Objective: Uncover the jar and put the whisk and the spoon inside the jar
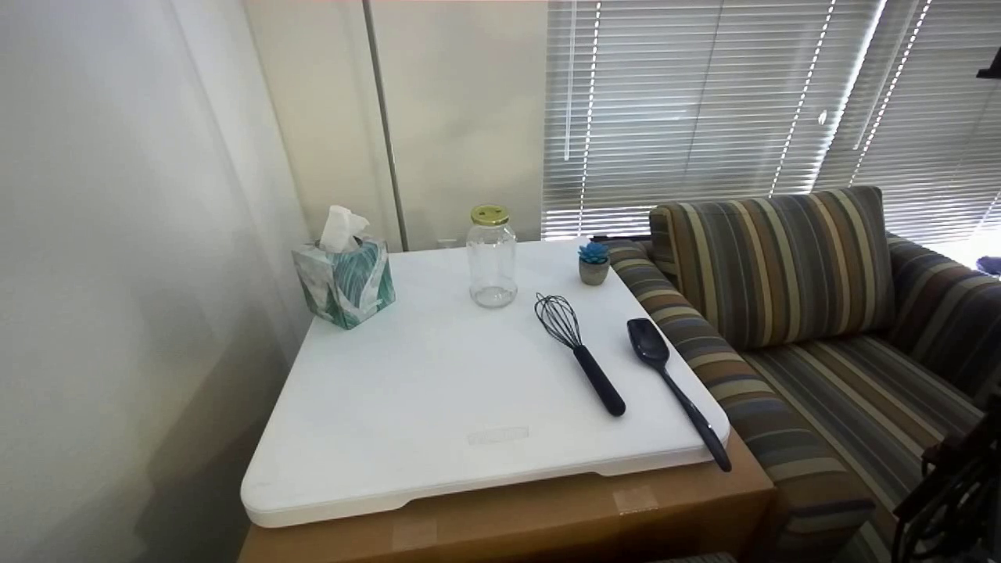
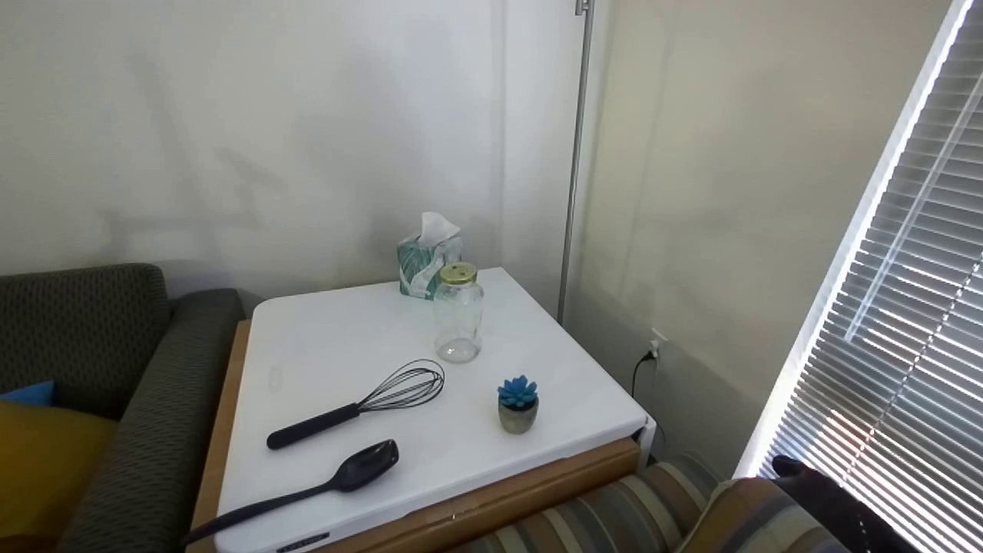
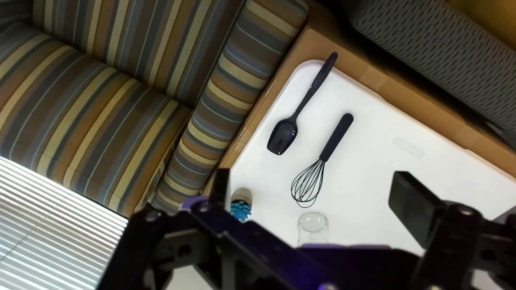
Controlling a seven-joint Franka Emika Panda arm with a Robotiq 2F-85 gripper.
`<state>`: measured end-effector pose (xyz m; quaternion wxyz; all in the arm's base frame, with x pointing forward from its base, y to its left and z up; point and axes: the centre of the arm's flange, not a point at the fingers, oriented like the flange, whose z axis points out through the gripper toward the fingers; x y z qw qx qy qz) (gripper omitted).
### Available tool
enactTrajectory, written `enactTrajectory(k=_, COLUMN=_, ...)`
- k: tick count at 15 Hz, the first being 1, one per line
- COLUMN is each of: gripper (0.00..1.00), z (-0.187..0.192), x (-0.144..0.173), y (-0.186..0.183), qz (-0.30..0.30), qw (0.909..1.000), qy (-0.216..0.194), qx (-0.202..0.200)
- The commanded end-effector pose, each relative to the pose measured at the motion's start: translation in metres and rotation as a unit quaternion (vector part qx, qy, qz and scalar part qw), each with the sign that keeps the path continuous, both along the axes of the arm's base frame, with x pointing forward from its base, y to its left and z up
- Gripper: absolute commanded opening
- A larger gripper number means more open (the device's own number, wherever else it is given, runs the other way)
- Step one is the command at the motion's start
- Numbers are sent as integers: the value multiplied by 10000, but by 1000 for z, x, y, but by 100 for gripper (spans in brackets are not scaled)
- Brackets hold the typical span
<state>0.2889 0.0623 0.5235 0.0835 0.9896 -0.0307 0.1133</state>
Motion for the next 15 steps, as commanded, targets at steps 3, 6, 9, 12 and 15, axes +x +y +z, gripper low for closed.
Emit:
enactTrajectory(k=3, gripper=100, z=-28, x=41, y=-13, qz=356, qw=9991, qy=-227, qx=-53)
enactTrajectory(k=6, gripper=100, z=-50, x=86, y=-30, qz=582, qw=9979, qy=-241, qx=115)
enactTrajectory(k=9, gripper=100, z=-71, x=130, y=-52, qz=733, qw=9945, qy=-539, qx=524)
enactTrajectory(k=12, gripper=100, z=-71, x=114, y=-59, qz=620, qw=9938, qy=-750, qx=545)
enactTrajectory(k=15, gripper=100, z=-77, x=124, y=-62, qz=617, qw=9938, qy=-711, qx=589)
